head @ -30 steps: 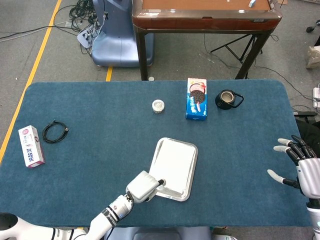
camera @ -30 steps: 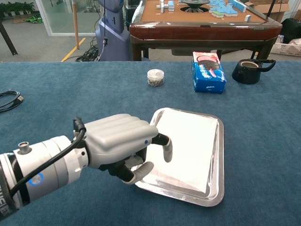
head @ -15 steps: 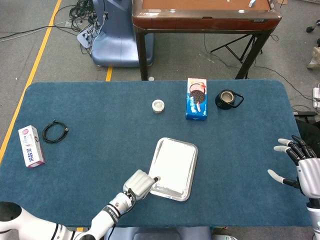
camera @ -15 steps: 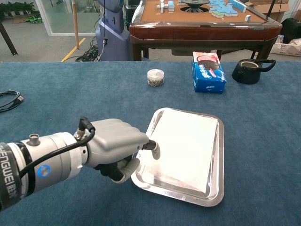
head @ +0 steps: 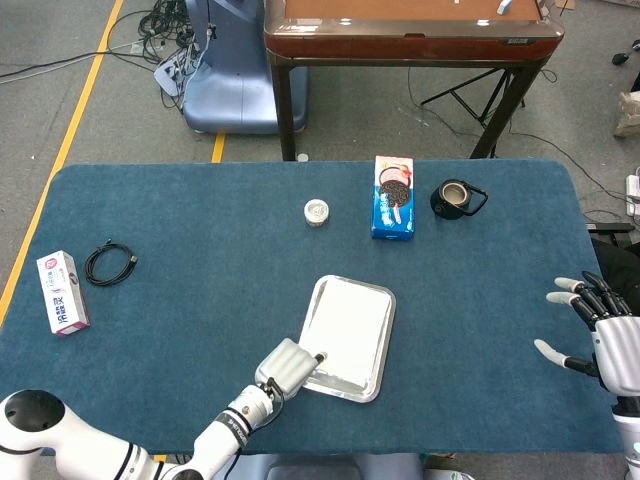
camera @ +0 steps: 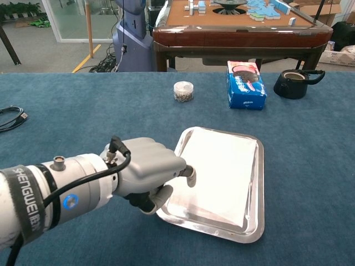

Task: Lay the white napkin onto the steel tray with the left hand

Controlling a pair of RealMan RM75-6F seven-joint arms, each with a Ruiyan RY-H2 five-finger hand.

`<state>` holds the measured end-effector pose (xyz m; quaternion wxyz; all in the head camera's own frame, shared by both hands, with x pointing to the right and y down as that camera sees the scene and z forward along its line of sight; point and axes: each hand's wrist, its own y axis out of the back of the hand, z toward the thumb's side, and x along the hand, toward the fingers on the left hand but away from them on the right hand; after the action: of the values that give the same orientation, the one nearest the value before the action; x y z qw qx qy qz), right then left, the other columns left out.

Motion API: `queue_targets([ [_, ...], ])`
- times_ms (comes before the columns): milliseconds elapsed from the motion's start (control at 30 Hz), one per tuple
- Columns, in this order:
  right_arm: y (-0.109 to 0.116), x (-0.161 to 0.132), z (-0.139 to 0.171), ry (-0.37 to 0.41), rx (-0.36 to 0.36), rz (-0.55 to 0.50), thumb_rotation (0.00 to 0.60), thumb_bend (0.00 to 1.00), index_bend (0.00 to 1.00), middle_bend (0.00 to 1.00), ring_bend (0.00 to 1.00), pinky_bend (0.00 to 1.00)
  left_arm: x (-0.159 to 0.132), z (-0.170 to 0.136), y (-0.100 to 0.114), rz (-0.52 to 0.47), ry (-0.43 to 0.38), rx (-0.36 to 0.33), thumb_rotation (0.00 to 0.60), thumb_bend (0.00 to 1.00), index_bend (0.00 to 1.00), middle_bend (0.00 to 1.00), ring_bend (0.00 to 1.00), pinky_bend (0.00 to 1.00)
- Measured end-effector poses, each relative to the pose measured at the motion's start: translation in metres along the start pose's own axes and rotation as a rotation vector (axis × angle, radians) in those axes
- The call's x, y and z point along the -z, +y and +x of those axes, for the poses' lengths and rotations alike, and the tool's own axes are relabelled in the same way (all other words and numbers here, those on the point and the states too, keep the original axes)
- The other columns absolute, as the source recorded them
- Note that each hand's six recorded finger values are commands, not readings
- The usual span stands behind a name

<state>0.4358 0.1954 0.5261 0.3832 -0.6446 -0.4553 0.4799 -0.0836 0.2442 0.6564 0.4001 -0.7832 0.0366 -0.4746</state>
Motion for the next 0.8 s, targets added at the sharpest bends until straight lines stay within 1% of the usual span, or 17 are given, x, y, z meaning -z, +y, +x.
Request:
queue_targets([
  [233,0.001,0.0,0.0,0.001,0.002,-0.003,0.6,0.03,0.36,0.26,0.12,0.23,-0.004,0.006,0.005,0.042,0.022,0.013,0.6,0.72,0.22,1.0,1.0,1.0],
  [600,0.003,0.0,0.001,0.003,0.007,-0.006,0.6,0.03,0.37,0.26,0.12,0.23,-0.01,0.009,-0.005,0.085,0.03,0.043,0.6,0.72,0.22,1.0,1.0,1.0],
  [800,0.003,-0.001,0.001,0.003,0.006,-0.005,0.6,0.03,0.37,0.26,0.12,0.23,-0.013,0.008,-0.009,0.09,0.028,0.053,0.6,0.72,0.22,1.0,1.0,1.0],
])
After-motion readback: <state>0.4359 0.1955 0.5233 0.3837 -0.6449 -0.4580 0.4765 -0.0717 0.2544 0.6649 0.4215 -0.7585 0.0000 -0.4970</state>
